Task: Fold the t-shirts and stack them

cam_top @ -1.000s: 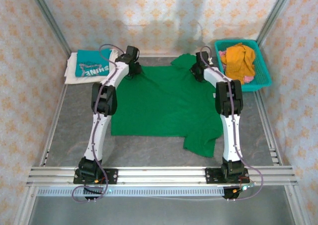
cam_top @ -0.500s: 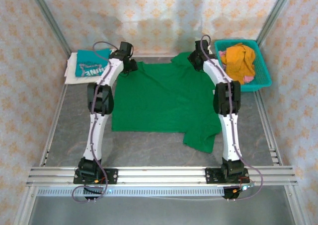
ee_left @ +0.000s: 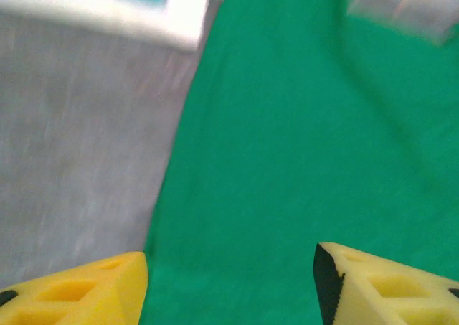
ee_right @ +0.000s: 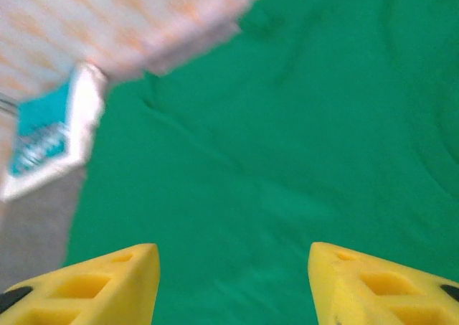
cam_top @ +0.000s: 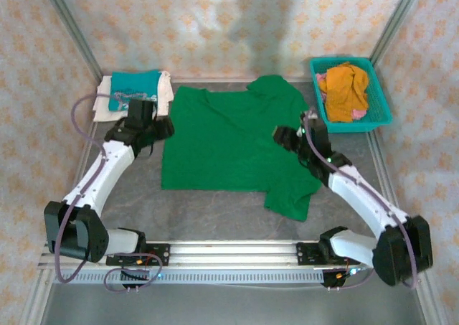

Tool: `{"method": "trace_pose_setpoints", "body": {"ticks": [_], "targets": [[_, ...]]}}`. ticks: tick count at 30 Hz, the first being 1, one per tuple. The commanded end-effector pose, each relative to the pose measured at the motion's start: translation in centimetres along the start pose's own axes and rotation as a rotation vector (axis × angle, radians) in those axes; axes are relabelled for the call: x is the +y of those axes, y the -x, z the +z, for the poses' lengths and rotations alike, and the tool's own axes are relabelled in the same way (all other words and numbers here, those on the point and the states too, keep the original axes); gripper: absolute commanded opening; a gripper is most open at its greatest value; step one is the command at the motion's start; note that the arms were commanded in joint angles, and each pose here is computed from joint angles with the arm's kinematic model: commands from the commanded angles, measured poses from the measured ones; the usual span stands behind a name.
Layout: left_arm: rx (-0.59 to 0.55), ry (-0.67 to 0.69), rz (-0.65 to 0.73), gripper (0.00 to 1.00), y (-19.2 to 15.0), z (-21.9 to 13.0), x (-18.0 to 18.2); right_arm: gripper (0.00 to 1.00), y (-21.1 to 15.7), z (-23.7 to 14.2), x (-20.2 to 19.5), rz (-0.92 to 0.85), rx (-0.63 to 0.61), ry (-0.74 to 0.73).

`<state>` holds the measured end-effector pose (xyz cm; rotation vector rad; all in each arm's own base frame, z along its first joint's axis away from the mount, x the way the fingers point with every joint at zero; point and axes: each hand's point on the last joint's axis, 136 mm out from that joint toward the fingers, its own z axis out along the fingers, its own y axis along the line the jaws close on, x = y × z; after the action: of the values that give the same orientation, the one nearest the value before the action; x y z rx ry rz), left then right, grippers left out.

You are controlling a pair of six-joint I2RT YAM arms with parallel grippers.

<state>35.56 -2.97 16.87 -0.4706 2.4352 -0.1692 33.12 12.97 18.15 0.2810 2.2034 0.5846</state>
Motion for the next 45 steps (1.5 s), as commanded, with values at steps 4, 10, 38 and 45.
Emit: {"method": "trace_pose_setpoints", "body": {"ticks": [4,10,38,45], "targets": [[0.335,0.094,-0.081,0.66,-11.3,1.6,4.1,0.59,-4.9,-2.2,-5.3,0.004,0.067,-0.148],[0.442,0.149,-0.106,0.65,-15.5,2.3,5.8,0.59,-6.3,-1.7,-6.5,0.051,0.071,-0.171],[0.435,0.097,-0.066,0.0,-15.1,6.6,4.6,0.59,-10.3,-3.7,-10.0,0.133,0.193,-0.324],[0.386,0.094,-0.094,0.0,-14.0,4.8,4.5,0.59,-13.0,-6.5,-10.8,0.244,0.289,-0.368]]}}
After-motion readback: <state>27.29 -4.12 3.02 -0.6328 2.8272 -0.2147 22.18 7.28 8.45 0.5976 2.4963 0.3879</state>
